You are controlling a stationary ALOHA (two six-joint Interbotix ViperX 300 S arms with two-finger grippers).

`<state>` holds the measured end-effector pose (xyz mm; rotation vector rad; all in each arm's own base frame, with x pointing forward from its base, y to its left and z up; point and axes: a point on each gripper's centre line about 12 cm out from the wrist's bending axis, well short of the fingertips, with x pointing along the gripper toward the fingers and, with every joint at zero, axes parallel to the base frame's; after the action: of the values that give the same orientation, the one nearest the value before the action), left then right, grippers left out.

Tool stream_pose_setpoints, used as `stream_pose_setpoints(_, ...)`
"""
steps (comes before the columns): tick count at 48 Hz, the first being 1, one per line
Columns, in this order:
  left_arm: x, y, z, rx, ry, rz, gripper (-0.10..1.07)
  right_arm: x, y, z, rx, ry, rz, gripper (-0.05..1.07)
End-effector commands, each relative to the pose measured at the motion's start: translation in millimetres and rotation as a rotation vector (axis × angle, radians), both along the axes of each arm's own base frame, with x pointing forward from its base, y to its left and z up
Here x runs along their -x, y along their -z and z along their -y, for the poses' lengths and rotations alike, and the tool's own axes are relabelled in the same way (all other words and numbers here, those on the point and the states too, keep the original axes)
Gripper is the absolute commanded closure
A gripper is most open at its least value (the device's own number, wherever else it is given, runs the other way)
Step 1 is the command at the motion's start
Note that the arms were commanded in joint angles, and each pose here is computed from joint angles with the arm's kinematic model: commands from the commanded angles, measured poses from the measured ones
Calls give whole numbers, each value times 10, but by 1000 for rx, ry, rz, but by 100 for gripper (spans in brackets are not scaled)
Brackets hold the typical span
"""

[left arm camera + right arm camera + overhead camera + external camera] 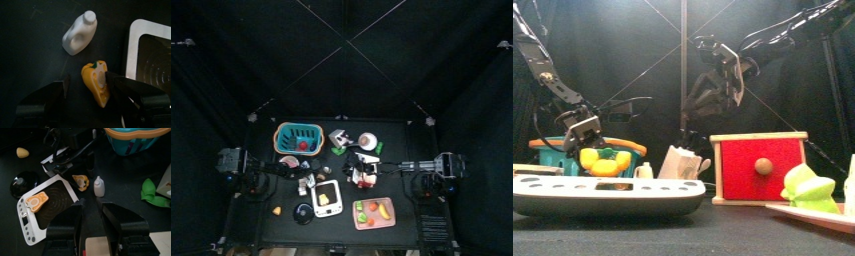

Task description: Grab squash half off table

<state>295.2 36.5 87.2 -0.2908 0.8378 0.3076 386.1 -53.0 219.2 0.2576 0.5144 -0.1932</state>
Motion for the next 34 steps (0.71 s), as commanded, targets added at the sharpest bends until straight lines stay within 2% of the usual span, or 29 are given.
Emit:
stream_pose_setpoints(1,-79,-110,-7,-6,2,41,18,-28,-152,-7,7,-6,44,34)
stream_pose_setpoints(6,-80,-156,-2,-3,5,52,29,-25,-146,-7,7,-6,43,34)
stream_pose_setpoints(10,-88,-237,11,-3,11,76,33,-21,-139,-7,7,-6,40,34)
stream_pose_setpoints(22,-56,-644,68,1,42,189,33,-11,-125,6,7,-1,34,34)
stream_pose_setpoints(34,-44,-674,76,1,51,194,33,-4,-112,6,5,0,30,34)
